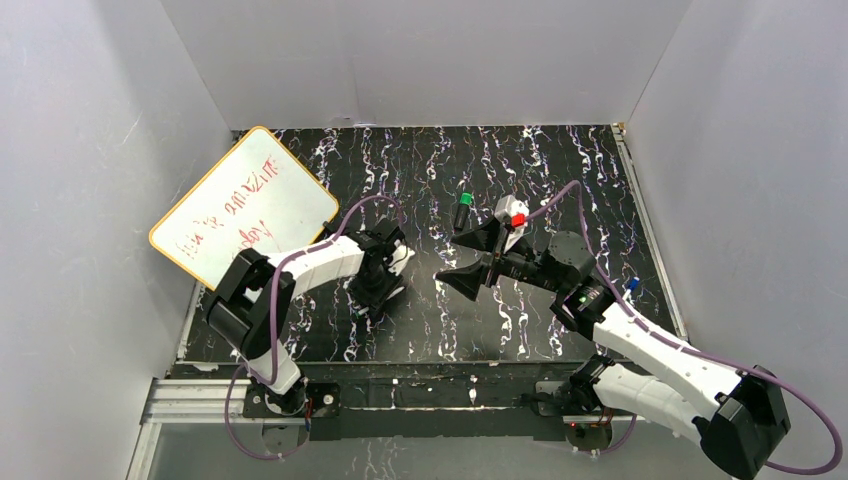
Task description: Insert the pens into the pen caps
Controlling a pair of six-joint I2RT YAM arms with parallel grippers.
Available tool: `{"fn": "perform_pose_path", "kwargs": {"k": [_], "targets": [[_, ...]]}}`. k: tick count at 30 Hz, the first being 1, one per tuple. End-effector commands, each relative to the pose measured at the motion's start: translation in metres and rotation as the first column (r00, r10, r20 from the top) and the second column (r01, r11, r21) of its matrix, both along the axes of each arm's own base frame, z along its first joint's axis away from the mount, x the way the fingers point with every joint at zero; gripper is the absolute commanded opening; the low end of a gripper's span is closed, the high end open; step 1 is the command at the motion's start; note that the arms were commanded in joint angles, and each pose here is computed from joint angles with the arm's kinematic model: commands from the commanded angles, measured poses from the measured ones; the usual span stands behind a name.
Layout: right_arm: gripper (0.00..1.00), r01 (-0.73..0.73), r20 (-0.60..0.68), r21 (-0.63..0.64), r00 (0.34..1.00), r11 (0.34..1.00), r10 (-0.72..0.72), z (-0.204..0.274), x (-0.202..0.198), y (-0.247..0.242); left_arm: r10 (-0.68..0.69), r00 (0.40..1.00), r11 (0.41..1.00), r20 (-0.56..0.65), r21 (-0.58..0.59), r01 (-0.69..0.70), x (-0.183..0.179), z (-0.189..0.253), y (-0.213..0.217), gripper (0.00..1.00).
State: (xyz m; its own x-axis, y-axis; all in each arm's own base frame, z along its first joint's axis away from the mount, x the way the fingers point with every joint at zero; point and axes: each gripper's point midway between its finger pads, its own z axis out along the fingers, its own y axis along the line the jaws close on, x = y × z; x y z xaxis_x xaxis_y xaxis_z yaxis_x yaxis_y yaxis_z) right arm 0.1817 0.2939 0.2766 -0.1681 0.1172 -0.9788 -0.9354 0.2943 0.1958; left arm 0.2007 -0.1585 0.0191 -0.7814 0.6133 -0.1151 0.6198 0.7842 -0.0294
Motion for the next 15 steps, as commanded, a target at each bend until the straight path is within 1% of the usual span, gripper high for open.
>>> {"fn": "perform_pose_path", "kwargs": {"k": [1,4,6,8,9,10,12,14,15], "targets": [[0.99,0.011,0.058,0.036,0.998,0.999,-0.013,0.023,0.0,-0.003,-0.004,1.0,0.999,-0.024,0.038,0.004,-0.01,-0.006,0.006,0.29],[0.99,0.014,0.057,0.036,0.998,0.999,-0.016,0.023,0.001,-0.004,-0.01,1.0,0.999,-0.026,0.041,0.011,-0.012,-0.009,0.006,0.26],[0.99,0.016,0.057,0.037,0.998,0.999,-0.018,0.023,0.001,-0.004,-0.013,0.999,0.999,-0.03,0.044,0.015,-0.013,-0.01,0.006,0.2],[0.99,0.021,0.052,0.035,0.998,0.999,-0.023,0.022,0.002,-0.004,-0.015,1.0,0.999,-0.028,0.042,0.016,-0.013,-0.01,0.005,0.13],[0.99,0.031,0.051,0.037,0.998,0.999,-0.033,0.022,0.003,-0.004,-0.014,1.0,0.998,-0.009,0.057,0.014,-0.01,-0.009,0.008,0.06],[0.99,0.049,0.046,0.042,0.998,0.998,-0.051,0.022,0.006,-0.006,-0.014,1.0,0.998,0.003,0.056,0.014,-0.007,-0.007,0.007,0.01],[0.99,0.129,0.018,0.06,0.991,0.99,-0.13,0.022,0.017,-0.011,-0.012,0.999,1.0,0.048,0.027,0.011,0.001,0.002,0.002,0.0],[0.99,0.206,-0.007,0.091,0.978,0.974,-0.207,0.021,0.028,-0.019,-0.01,0.995,1.0,0.103,-0.027,0.013,0.012,0.014,-0.009,0.0],[0.99,0.219,-0.021,0.111,0.976,0.969,-0.218,0.021,0.03,-0.021,-0.008,0.991,0.998,0.132,-0.06,0.016,0.018,0.023,-0.016,0.0]]}}
